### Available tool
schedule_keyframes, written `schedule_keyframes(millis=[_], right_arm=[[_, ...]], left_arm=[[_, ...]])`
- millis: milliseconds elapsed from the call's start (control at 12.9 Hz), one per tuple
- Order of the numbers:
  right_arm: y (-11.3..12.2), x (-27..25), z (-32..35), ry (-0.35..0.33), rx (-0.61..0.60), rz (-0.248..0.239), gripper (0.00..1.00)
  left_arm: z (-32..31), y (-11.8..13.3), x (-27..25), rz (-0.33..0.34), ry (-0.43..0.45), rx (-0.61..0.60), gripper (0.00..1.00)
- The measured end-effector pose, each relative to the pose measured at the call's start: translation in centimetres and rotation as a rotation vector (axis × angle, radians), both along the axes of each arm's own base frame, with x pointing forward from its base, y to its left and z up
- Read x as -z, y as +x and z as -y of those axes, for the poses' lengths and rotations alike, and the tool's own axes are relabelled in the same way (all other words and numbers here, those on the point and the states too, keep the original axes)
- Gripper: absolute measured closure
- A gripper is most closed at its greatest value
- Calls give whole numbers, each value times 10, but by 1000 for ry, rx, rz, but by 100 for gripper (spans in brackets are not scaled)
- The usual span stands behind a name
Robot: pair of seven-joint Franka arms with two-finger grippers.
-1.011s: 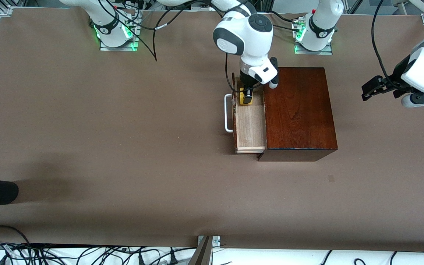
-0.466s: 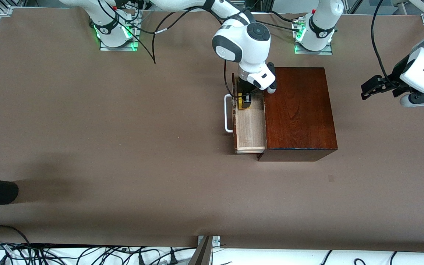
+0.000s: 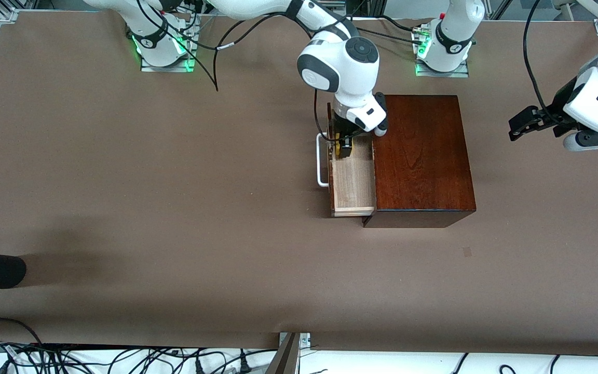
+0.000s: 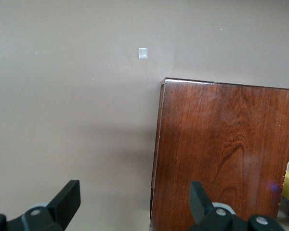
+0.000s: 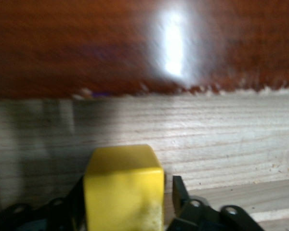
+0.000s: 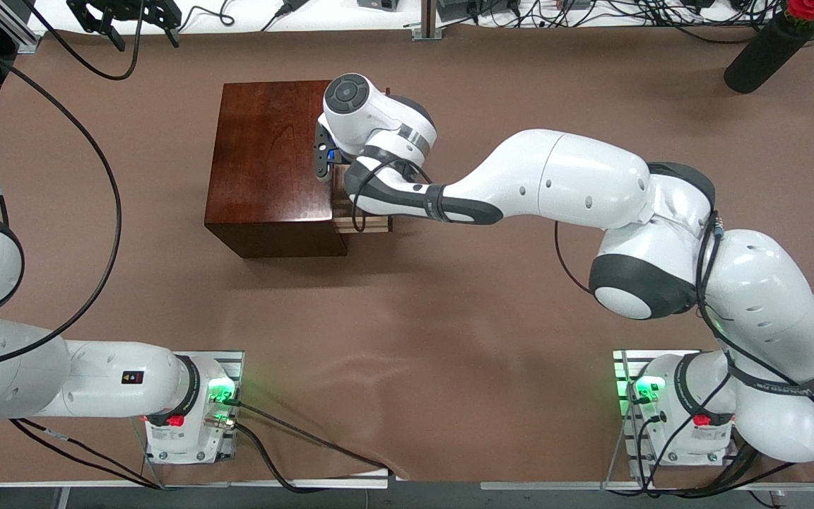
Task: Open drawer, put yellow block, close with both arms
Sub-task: 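Raise the right gripper away while the left gripper reaches the drawer front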
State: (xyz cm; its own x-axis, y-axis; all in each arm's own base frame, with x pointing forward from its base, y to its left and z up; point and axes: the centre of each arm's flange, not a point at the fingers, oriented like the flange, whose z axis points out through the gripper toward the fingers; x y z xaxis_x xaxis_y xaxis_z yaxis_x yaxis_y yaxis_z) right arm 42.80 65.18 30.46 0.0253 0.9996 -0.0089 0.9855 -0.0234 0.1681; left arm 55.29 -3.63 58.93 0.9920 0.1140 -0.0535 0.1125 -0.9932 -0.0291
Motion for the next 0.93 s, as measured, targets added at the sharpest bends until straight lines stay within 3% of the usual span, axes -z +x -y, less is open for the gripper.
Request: schedule_keyframes(millis=[155, 466, 700, 777, 933], right_arm=[[10, -9, 4, 14, 14, 10, 0], [54, -100, 37, 93, 94, 67, 0], [113, -205, 117, 167, 229, 134, 0], [136, -235, 155, 203, 292, 141, 0], [173, -279, 237, 236, 424, 111, 0]], left_arm=[[0, 0, 0, 0, 0, 0, 0], [1, 0, 0, 0, 0, 3, 0], [9, -4, 2, -27, -4, 23, 0], [19, -6, 4, -46, -5, 42, 0], [50, -12, 8, -79, -4, 100, 0]])
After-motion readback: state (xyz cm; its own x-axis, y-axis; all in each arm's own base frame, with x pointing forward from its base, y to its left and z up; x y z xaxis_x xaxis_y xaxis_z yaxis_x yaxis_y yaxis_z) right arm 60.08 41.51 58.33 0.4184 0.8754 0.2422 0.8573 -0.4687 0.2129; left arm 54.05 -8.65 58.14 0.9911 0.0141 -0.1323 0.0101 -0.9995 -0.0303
